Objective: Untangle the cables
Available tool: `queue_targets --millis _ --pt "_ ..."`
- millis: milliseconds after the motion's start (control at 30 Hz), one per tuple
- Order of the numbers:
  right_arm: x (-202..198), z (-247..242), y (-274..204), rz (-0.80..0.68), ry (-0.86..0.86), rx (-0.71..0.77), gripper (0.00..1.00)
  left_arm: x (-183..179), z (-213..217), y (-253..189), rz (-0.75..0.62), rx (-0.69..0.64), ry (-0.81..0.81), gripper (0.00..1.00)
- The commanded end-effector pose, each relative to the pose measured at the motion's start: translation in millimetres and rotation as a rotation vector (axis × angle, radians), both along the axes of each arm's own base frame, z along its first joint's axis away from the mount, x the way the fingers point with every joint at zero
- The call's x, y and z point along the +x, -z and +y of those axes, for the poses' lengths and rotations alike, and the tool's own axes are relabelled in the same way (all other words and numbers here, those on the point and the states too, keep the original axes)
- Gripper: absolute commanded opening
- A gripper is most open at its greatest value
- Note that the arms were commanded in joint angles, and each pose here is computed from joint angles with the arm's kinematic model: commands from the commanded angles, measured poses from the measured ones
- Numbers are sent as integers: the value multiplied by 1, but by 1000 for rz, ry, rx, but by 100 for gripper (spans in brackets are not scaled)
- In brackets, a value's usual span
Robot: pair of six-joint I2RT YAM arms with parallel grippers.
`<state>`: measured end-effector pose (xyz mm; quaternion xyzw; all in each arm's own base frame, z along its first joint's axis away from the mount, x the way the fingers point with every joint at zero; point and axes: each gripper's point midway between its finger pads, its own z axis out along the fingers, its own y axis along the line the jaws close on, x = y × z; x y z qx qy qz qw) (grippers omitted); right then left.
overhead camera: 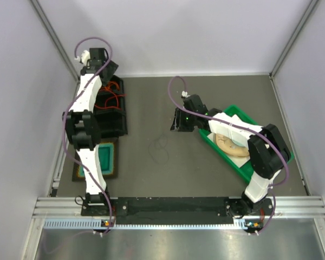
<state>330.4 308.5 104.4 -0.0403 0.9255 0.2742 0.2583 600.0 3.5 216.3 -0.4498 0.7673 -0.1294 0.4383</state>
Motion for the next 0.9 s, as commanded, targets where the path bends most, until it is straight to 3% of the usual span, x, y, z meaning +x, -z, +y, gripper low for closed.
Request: queue_targets --millis 0,133,233,633,867 --pt "1 7 -13 -41 -10 28 43 -4 -18 43 137 145 314 75" --pt "2 7 -11 -37 -9 26 43 -15 -7 48 181 255 351 76" --pt "1 9 -7 -25 -13 25 43 -22 -22 49 189 304 386 77" --pt "3 8 -7 -27 -12 16 43 -39 -16 77 273 391 368 79" --pt "2 9 -7 -25 -15 17 43 -35 -8 85 276 433 348 60"
